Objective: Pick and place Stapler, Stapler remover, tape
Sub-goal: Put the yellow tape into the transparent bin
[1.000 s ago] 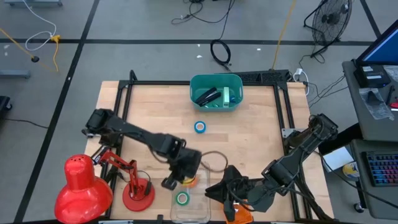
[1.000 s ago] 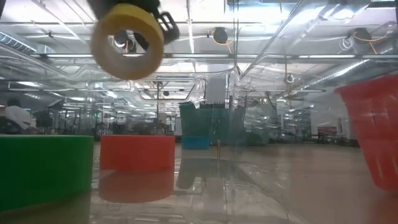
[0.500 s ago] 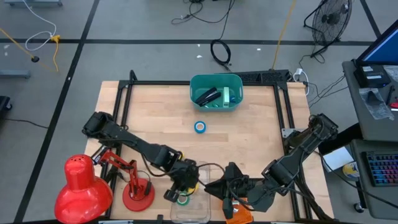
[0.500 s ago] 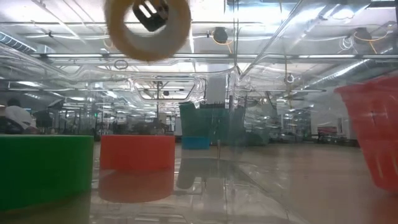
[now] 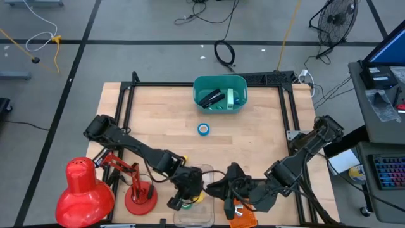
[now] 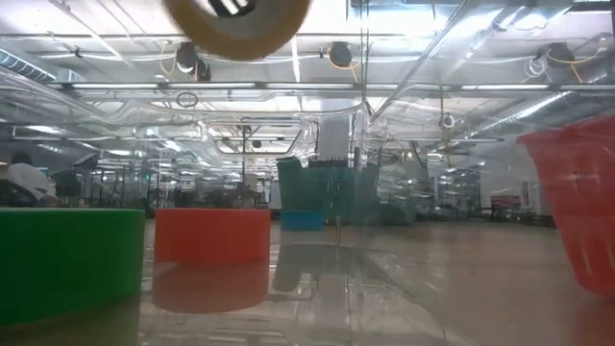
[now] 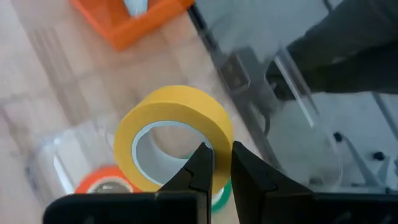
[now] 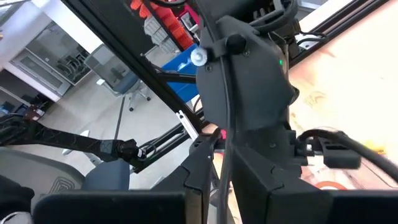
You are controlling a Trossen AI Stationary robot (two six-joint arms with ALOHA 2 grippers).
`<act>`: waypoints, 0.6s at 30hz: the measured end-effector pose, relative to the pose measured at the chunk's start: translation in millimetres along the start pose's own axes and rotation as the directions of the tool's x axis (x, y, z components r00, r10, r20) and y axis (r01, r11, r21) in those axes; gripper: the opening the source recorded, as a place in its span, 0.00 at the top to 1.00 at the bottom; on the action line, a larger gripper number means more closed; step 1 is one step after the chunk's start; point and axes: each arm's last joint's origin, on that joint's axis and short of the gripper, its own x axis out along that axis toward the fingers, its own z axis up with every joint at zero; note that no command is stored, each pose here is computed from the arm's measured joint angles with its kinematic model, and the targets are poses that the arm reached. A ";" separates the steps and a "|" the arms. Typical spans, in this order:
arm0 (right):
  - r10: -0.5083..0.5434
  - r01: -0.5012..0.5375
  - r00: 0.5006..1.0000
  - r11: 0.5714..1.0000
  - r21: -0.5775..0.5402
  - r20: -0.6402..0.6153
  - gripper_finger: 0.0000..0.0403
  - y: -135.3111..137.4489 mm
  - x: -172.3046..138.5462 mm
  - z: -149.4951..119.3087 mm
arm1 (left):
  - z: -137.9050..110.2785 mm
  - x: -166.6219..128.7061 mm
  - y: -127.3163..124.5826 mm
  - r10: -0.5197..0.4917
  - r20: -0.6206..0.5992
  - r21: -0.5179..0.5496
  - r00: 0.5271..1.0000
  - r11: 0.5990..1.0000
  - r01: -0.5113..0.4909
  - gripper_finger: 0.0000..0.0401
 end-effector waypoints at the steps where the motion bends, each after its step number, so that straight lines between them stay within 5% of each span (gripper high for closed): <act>1: 0.000 0.000 1.000 1.000 -0.001 0.002 0.88 -0.3 0.5 0.7 | 1.6 1.8 0.7 -0.002 0.016 0.001 1.000 1.000 0.002 0.92; 18: -0.009 0.009 1.000 1.000 -0.010 0.008 0.88 -3.2 3.9 3.5 | -4.9 48.5 18.0 -0.070 -0.029 -0.025 0.997 0.997 0.069 0.92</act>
